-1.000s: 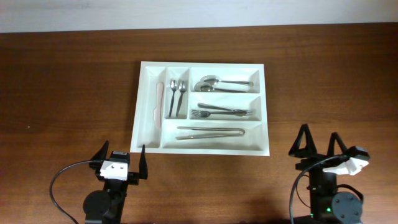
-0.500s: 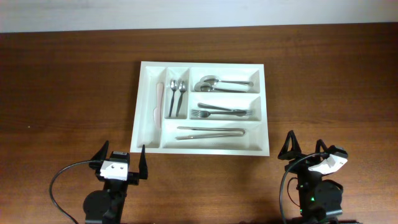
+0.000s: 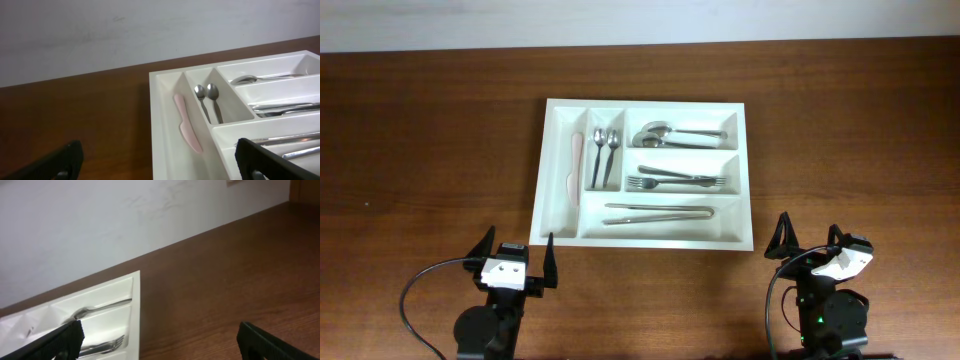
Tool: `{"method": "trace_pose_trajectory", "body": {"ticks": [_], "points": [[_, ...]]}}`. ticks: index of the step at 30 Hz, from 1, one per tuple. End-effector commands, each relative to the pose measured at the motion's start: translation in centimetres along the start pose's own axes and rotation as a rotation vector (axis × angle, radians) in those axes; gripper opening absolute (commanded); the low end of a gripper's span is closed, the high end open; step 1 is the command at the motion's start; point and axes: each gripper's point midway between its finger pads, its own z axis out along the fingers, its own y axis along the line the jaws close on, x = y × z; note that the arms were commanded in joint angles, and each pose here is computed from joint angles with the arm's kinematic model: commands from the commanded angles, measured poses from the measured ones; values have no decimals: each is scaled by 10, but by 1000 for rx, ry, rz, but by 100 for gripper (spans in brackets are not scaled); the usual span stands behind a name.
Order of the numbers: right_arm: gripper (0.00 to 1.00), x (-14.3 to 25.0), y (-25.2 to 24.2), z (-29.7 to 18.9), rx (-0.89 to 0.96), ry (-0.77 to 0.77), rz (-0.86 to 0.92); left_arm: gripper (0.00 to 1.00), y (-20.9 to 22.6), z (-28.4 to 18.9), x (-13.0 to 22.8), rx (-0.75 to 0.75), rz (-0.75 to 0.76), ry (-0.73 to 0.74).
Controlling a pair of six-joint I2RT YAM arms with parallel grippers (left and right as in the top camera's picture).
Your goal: Pack container
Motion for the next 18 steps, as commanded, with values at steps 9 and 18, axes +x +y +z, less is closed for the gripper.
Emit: {"method": "trace_pose_trajectory", "body": {"ticks": [9, 18], "points": [[99, 2, -1, 0, 2, -6, -33, 99, -1, 0, 2, 8, 15, 0], [99, 2, -2, 0, 6, -6, -33, 99, -1, 0, 2, 8, 15, 0]]}}
